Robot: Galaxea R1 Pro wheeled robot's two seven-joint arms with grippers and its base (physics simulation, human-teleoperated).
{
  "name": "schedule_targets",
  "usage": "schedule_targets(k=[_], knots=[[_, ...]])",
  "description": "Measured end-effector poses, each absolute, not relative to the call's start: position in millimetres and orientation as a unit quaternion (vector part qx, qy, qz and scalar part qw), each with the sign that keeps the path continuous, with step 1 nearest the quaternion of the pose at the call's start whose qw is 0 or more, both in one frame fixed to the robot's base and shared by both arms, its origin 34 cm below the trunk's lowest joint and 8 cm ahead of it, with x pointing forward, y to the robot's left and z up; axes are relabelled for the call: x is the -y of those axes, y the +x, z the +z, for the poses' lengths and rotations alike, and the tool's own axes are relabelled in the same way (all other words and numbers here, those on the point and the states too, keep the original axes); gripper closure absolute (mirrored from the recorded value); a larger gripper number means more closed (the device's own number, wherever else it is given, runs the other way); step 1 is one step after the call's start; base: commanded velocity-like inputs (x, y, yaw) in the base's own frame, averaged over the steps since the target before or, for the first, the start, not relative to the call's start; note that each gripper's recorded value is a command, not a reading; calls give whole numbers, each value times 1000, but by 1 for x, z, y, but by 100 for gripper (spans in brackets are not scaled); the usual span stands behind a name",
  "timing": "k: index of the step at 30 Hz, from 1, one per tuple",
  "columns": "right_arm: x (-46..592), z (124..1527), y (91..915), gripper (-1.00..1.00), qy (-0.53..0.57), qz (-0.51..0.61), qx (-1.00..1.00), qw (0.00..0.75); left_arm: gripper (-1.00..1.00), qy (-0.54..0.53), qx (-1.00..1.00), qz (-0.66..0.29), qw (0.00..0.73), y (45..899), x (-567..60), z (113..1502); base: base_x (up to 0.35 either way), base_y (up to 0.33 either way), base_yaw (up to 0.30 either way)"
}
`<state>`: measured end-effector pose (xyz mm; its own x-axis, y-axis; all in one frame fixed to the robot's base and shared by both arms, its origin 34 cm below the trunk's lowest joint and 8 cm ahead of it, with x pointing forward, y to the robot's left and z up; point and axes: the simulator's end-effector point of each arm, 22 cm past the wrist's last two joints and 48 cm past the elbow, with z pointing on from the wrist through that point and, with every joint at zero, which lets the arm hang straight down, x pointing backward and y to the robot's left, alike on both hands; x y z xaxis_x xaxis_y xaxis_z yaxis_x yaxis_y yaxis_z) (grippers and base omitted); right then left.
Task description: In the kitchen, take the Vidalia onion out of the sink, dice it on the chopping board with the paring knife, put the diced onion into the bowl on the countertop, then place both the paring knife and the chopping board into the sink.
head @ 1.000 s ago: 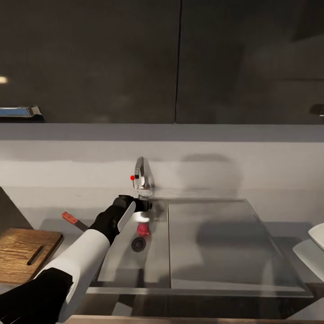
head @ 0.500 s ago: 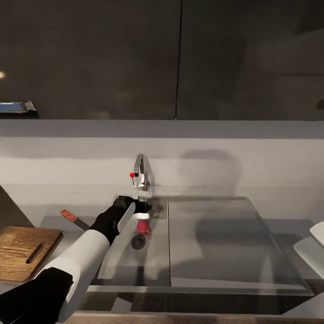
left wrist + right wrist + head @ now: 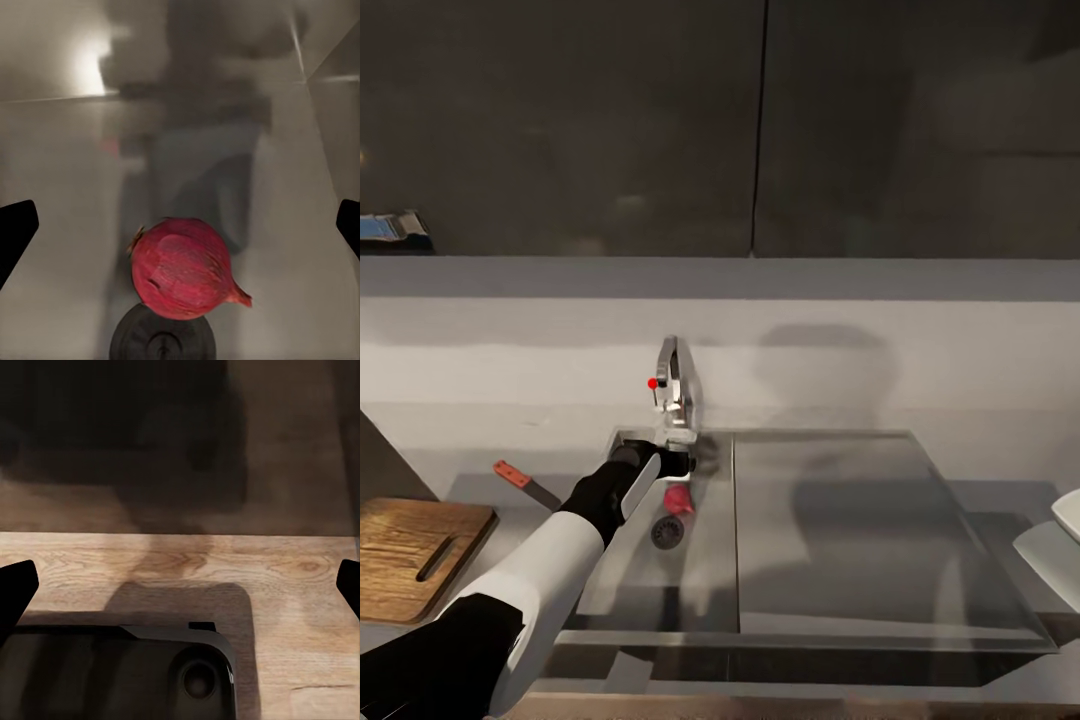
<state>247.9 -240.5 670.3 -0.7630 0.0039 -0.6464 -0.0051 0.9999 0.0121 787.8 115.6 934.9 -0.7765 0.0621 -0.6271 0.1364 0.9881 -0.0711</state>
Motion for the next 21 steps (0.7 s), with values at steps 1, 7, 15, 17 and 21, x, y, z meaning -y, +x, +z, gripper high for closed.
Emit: schedule_targets(k=[1, 7, 15, 17, 21], knots=[[241, 670, 247, -100, 0, 7, -939, 343, -100, 53, -941, -56, 329, 787, -116, 933, 0, 0, 0], [240, 669, 244, -100, 0, 7, -941, 339, -100, 52, -944, -56, 322, 785, -116, 924, 0, 0, 0], [240, 667, 240, -100, 0, 7, -943, 333, -100, 52, -947, -55, 312, 782, -117, 913, 0, 0, 0], [240, 667, 239, -100, 0, 7, -943, 331, -100, 52, -948, -55, 310, 782, -117, 911, 0, 0, 0], [240, 666, 237, -100, 0, 7, -945, 328, -100, 52, -949, -55, 307, 781, -117, 906, 0, 0, 0]])
